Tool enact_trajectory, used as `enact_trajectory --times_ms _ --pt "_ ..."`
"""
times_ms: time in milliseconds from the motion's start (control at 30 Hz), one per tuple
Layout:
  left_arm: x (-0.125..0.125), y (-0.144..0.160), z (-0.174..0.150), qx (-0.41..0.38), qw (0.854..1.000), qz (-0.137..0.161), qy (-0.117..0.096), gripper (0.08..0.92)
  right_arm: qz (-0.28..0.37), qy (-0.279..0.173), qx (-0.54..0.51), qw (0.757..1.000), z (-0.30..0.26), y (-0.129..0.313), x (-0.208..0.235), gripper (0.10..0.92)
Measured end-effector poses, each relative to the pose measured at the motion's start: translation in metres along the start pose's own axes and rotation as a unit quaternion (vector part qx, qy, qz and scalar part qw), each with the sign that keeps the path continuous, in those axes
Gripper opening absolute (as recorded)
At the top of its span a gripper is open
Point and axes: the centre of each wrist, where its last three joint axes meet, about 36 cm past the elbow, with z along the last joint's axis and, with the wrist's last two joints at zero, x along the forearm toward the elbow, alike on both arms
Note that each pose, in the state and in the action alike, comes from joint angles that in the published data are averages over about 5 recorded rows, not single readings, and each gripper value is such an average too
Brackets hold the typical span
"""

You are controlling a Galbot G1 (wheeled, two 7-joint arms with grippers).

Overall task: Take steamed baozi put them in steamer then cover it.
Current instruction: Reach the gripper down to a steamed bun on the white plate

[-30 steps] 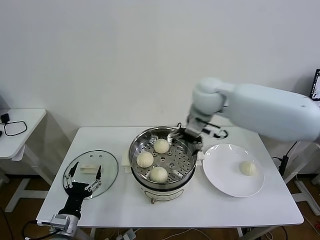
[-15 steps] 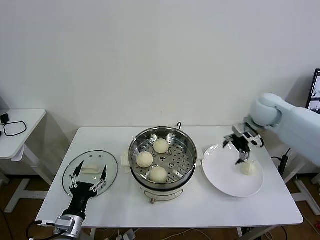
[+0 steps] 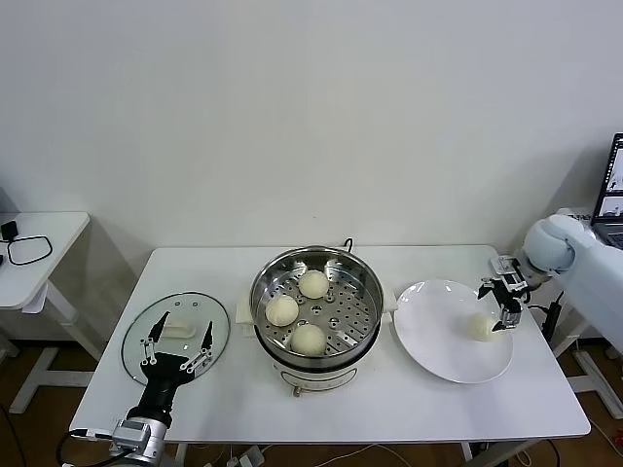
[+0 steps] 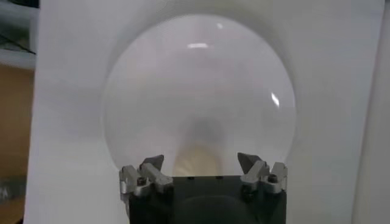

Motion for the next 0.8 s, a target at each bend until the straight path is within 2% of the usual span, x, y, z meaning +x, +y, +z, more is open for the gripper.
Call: enact_trajectory --times_ms 800 --pt "-0.003 -0.002 0.006 0.000 1.000 0.001 0.006 0.823 -0.005 0.011 -0.036 0.999 0.007 0.002 -0.062 0.823"
